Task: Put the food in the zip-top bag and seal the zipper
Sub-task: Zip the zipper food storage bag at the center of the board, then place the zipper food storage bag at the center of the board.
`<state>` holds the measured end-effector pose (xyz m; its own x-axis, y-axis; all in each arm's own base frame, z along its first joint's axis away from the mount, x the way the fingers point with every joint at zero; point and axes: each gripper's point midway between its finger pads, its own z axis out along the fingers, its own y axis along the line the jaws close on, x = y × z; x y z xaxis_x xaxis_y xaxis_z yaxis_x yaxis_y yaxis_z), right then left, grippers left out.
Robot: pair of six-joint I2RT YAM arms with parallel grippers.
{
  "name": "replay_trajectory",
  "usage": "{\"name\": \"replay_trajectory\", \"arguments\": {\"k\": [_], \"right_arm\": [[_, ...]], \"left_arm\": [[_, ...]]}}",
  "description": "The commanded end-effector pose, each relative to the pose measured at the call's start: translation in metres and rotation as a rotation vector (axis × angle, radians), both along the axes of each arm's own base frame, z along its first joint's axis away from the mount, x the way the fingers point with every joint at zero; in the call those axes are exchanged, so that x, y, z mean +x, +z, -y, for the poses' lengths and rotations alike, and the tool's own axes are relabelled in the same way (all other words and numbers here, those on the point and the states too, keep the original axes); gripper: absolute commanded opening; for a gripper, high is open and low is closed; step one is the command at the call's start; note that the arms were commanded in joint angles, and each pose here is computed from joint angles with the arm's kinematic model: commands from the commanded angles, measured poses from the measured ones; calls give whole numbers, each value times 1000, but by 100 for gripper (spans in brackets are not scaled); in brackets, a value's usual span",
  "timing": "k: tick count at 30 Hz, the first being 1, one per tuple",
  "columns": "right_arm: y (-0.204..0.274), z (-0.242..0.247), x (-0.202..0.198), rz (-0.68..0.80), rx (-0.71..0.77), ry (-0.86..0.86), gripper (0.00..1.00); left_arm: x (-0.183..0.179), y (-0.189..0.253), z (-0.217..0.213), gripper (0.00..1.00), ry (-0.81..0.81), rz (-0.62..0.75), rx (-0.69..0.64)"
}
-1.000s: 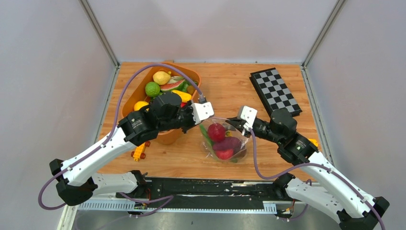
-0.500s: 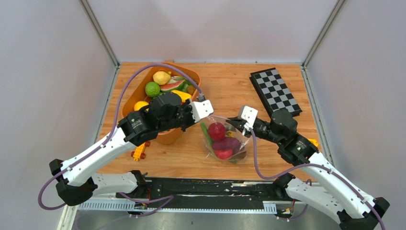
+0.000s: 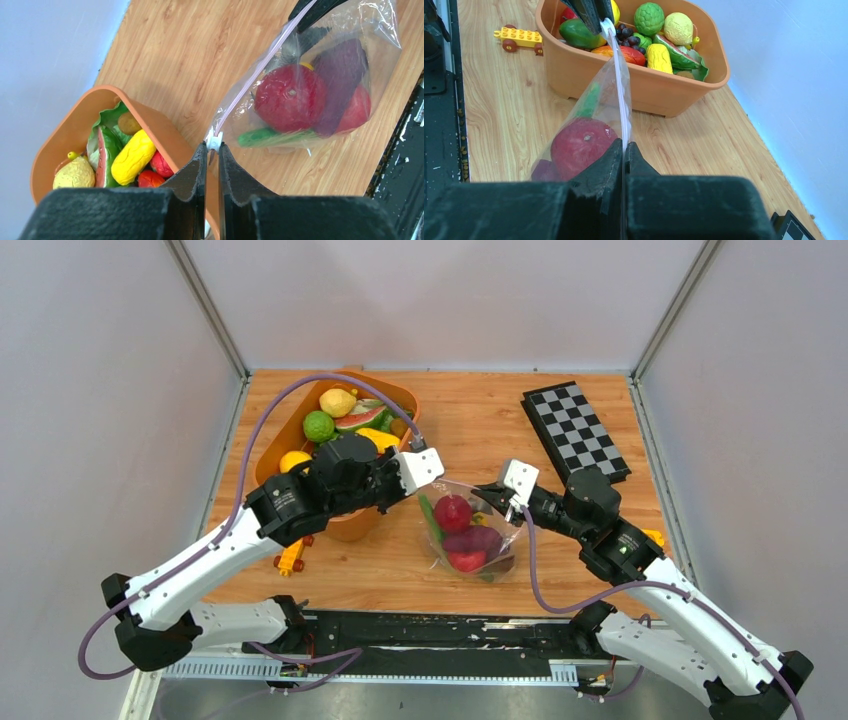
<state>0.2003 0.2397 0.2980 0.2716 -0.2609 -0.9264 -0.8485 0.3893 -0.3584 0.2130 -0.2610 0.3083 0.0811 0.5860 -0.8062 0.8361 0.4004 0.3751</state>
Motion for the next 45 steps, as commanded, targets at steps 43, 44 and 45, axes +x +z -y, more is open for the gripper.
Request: {"name": "replay_trajectory", "arguments": {"k": [43, 44, 45], "right_arm": [[4, -13, 126, 204, -183, -110, 0], [-3, -13, 119, 186, -181, -91, 0], [-10, -10, 115, 165, -179, -92, 0]], "left_arm": [[22, 79, -63, 100, 483, 103, -672], [22, 79, -63, 100, 481, 105, -671], [22, 79, -63, 100, 479, 106, -668]]}}
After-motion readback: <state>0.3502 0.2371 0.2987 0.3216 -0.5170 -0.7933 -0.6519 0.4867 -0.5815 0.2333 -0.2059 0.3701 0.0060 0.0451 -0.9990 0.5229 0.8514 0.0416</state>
